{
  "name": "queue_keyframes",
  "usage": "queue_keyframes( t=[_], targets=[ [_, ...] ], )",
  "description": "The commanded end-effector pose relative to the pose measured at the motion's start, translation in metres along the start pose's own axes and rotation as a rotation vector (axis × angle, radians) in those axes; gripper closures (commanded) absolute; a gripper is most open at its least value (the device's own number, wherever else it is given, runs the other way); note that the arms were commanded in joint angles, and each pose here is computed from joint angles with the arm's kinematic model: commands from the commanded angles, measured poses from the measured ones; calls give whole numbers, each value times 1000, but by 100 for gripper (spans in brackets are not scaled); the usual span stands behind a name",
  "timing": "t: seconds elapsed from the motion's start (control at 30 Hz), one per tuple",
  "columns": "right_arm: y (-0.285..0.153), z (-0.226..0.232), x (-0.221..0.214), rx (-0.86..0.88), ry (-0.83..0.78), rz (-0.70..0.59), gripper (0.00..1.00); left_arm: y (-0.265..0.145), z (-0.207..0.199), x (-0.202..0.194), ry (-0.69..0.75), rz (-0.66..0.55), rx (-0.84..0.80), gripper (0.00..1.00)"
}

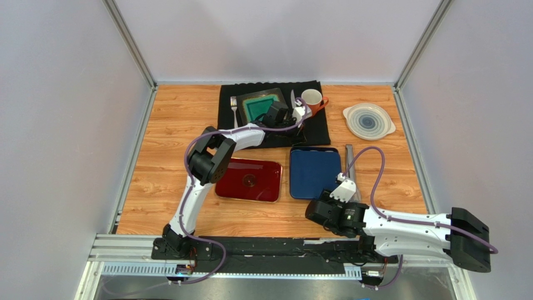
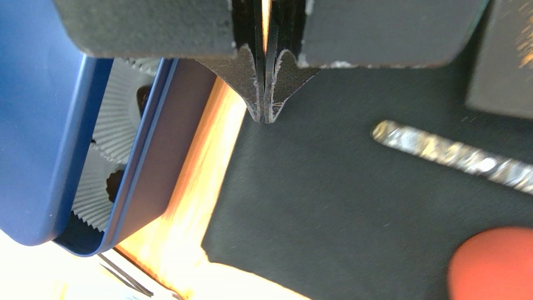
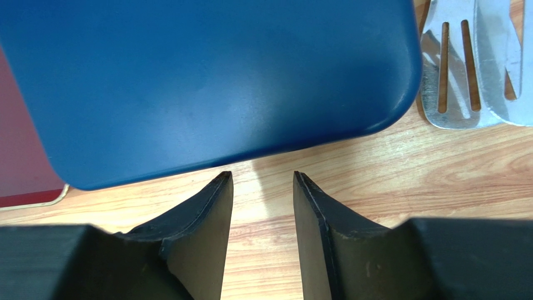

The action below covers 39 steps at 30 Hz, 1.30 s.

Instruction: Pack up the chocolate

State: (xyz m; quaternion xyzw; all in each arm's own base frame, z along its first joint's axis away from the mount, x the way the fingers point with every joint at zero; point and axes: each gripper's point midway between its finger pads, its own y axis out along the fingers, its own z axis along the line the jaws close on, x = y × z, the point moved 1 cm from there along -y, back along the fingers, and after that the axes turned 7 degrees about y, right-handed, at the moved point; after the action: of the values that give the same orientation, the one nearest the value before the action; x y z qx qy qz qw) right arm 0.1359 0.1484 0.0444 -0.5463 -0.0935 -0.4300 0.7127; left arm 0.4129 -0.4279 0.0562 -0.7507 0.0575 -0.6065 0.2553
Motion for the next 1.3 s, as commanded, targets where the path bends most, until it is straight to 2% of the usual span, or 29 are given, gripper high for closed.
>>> queue_keyframes(
  t=[0.0,0.4,0.7,1.03,1.27],
  targets=[
    [6,5,6,9,48,-42,56,11,-1,18,100,-58,-3,99],
    [27,1,16,-13,54,-85,56,3,-30,11,166,-48,-171,99],
    [28,13,28,3,4,-133,56,-5,-36,8,160,-39,-205,99],
    [19,23,53,48,41,-183,56,-13,-39,1,162,-23,-212,99],
    [14,24,44,44,28,-111,58,-19,-29,5,153,-28,-184,100]
  ],
)
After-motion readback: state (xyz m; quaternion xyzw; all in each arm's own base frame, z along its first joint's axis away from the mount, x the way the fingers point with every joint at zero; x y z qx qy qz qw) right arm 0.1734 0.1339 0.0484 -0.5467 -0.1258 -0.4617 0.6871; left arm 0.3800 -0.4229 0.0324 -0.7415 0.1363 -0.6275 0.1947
